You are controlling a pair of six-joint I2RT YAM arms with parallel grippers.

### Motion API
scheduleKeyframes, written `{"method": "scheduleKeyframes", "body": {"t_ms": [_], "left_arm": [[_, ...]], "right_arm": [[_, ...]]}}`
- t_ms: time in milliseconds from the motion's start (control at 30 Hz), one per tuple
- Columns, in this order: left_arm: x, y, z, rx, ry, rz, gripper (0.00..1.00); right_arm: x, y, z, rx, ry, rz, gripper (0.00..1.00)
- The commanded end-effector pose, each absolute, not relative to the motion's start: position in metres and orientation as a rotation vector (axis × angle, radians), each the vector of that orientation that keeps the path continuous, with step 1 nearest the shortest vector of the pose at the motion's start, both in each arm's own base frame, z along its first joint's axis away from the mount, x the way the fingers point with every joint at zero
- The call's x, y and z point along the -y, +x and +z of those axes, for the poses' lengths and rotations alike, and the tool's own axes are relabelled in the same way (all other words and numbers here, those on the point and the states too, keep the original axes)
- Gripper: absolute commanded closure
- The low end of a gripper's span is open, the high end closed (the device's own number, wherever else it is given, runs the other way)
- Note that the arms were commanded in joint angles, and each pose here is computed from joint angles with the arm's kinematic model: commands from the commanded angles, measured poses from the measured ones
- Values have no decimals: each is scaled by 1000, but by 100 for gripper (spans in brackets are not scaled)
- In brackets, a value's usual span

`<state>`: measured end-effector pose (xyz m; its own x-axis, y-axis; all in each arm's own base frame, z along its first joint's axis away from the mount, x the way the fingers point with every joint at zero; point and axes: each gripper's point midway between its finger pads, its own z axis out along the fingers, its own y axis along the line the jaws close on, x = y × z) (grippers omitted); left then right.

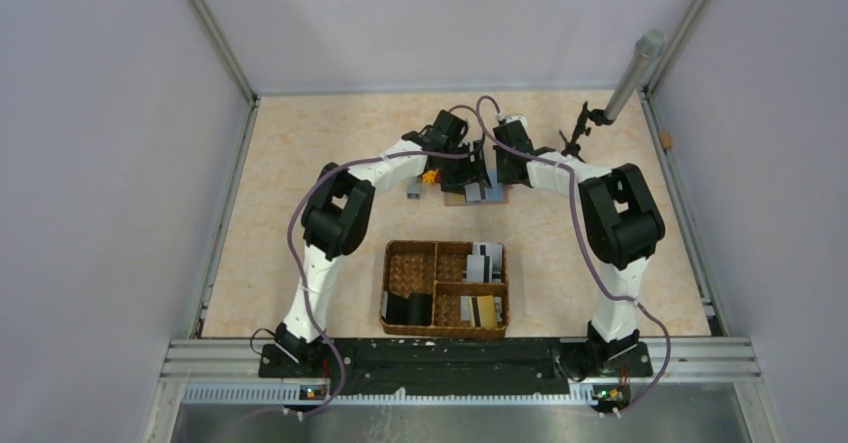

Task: Put the credit cards into the card holder
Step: Insert the credit card into the card holder.

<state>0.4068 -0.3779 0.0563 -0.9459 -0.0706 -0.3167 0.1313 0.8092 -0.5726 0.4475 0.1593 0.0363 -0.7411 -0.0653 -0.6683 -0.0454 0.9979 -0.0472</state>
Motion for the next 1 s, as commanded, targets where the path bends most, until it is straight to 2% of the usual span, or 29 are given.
{"method": "scheduleKeyframes", "body": {"t_ms": [0, 533, 733, 967], "left_arm": [[390, 408, 58, -2662, 41, -904, 26], [416, 412, 69, -2532, 41, -1117, 29], [395, 416, 84, -2464, 56, -1003, 27], [363, 413, 66, -2516, -48, -819, 23]], "right_arm": [[-163, 457, 59, -2356, -49, -5, 100], [-159, 452, 54, -2376, 6, 30, 100], [-157, 453, 61, -2360, 34, 108, 100], [-156, 453, 62, -2364, 39, 118, 100]]}}
